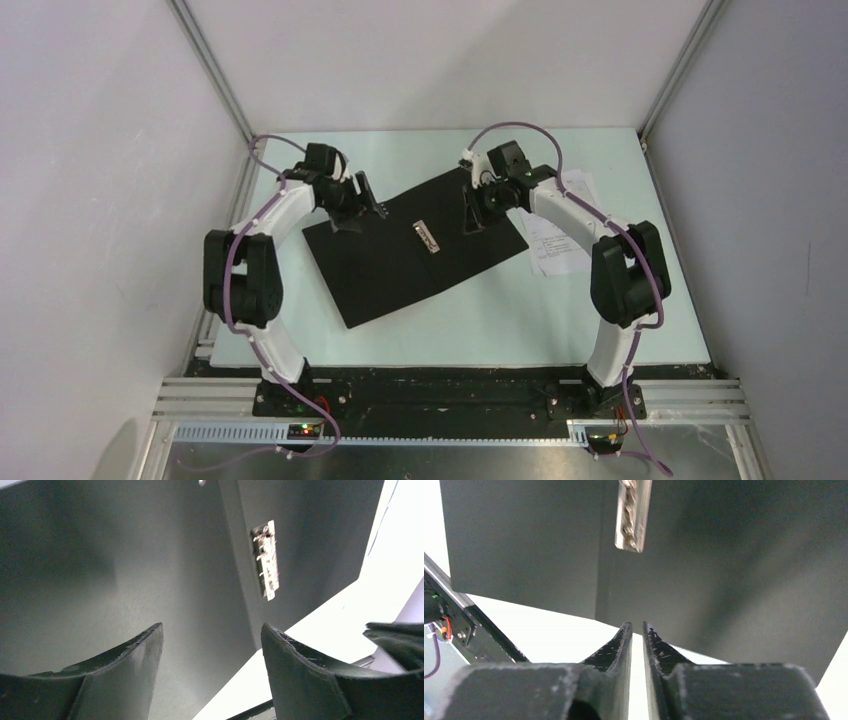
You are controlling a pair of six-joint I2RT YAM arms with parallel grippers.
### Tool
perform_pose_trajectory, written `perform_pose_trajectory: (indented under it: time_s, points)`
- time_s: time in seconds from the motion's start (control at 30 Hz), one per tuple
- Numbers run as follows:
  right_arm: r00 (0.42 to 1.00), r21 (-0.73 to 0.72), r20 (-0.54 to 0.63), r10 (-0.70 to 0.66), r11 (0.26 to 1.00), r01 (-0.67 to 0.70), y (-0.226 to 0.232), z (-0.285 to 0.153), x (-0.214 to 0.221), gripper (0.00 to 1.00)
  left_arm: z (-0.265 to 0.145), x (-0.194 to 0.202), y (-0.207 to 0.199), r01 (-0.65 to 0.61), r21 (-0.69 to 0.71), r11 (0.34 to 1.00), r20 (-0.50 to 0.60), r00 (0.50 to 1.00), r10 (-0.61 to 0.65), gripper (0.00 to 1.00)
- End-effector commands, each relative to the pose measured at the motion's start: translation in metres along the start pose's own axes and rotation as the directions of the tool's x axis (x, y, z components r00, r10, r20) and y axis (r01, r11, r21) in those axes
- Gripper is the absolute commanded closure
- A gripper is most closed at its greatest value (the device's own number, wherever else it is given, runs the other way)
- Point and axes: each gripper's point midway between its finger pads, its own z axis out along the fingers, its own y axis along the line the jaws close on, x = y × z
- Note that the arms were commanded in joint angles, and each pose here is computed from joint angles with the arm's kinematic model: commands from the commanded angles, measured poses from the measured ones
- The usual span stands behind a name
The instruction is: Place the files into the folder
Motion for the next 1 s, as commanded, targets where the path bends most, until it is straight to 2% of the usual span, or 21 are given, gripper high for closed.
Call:
perform_pose_trajectory:
  time_s: [0.0,0.07,0.13,0.2,0.27,0.33,0.4,0.53,0.63,0.83,0.93,0.97]
  points:
    - [0.998,0.069,-0.032,-0.047,0.996,0.049,-0.008,-0.022,0.017,0.87,0.014,-0.023,-0.024,0.098,0.027,0.995,0.018,0.995,-0.098,0.26]
    - [0.996,0.071,-0.058,-0.069,0.995,0.073,-0.013,-0.019,0.027,1.00,0.027,-0.027,-0.032,0.142,0.040,0.989,-0.008,0.990,-0.142,0.29]
    - [0.995,0.106,-0.064,-0.075,0.991,0.081,-0.025,-0.015,0.030,1.00,0.035,-0.031,-0.041,0.147,0.058,0.987,-0.022,0.989,-0.146,0.36]
    - [0.994,0.119,-0.064,-0.091,0.988,0.098,-0.033,-0.012,0.030,1.00,0.039,-0.035,-0.050,0.044,0.096,0.994,-0.026,0.999,-0.041,0.53]
    - [0.994,0.145,-0.069,-0.087,0.985,0.096,-0.038,-0.009,0.028,1.00,0.040,-0.036,-0.054,-0.057,0.119,0.991,-0.026,0.998,0.061,0.61]
    - [0.996,0.111,-0.064,-0.056,0.992,0.063,-0.032,-0.003,0.025,1.00,0.040,-0.035,-0.050,-0.137,0.112,0.984,-0.032,0.989,0.141,0.65]
    - [0.998,0.061,-0.053,-0.045,0.997,0.048,-0.019,0.005,0.020,1.00,0.041,-0.030,-0.041,-0.160,0.076,0.984,-0.046,0.985,0.164,0.66]
    - [0.995,-0.007,-0.065,-0.080,0.997,0.079,0.004,0.022,0.019,1.00,0.050,-0.022,-0.041,-0.097,0.091,0.991,-0.093,0.990,0.106,0.74]
    - [0.990,0.001,-0.083,-0.117,0.993,0.117,0.009,0.033,0.020,1.00,0.061,-0.030,-0.046,-0.054,0.096,0.994,-0.098,0.993,0.063,0.75]
    - [0.988,-0.012,-0.091,-0.121,0.993,0.120,0.018,0.041,0.009,1.00,0.068,-0.045,-0.067,-0.029,0.032,0.999,-0.013,0.999,0.029,0.61]
    - [0.989,-0.025,-0.110,-0.103,0.995,0.101,0.014,0.052,0.012,1.00,0.079,-0.036,-0.087,-0.017,0.040,0.999,-0.024,1.000,0.018,0.61]
    - [0.990,-0.011,-0.111,-0.085,0.996,0.084,0.011,0.055,0.012,1.00,0.083,-0.035,-0.089,-0.018,0.031,0.999,-0.021,1.000,0.019,0.65]
